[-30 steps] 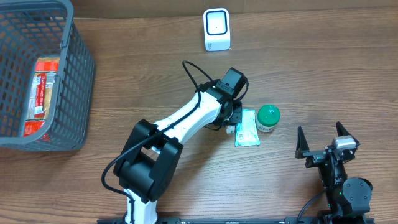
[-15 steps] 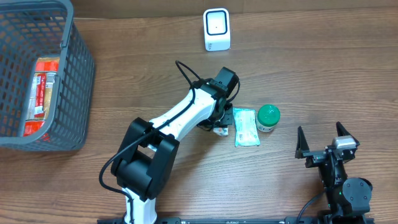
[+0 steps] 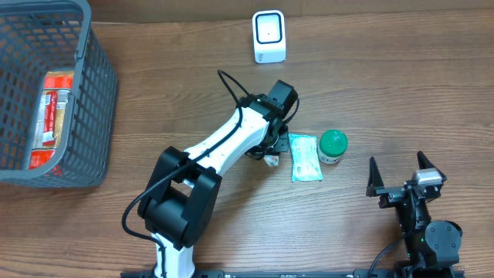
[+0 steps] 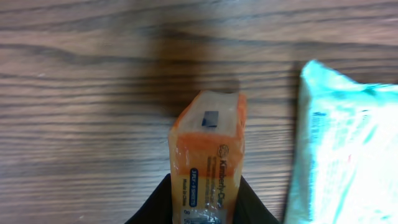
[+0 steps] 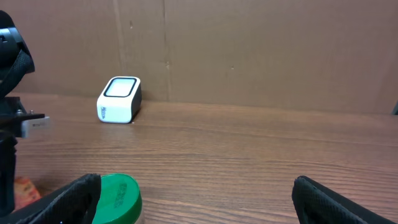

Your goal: Scan the item barcode

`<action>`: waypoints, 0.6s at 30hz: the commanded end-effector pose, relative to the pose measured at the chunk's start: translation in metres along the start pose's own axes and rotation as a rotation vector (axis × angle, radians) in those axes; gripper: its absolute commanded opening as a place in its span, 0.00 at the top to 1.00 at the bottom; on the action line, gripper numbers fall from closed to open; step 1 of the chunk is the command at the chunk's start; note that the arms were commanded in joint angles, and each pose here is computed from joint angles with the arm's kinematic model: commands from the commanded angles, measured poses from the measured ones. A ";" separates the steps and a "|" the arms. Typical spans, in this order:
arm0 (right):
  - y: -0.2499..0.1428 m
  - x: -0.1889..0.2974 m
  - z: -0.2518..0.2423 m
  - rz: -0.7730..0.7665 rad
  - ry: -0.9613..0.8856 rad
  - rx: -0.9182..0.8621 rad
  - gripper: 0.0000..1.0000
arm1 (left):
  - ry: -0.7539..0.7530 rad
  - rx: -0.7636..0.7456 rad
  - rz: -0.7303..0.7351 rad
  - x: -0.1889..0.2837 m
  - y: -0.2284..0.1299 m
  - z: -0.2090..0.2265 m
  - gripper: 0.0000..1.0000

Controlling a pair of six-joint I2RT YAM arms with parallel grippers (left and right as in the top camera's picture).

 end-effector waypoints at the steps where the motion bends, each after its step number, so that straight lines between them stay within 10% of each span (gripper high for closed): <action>1: -0.002 0.000 -0.002 -0.005 -0.010 0.004 0.00 | 0.068 -0.030 -0.016 0.003 0.003 0.005 0.81; 18: -0.002 0.000 -0.002 -0.005 -0.010 0.005 0.00 | 0.090 -0.069 -0.034 0.003 0.001 -0.006 0.56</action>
Point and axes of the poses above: each gripper's point midway between its finger pads, its own x axis back along the fingers, its own z axis along the line the jaws close on, y = z × x, the point moved 2 cm from there along x, back along the fingers, and after that the axes turned 14 degrees about -x, right-handed, at the moved point
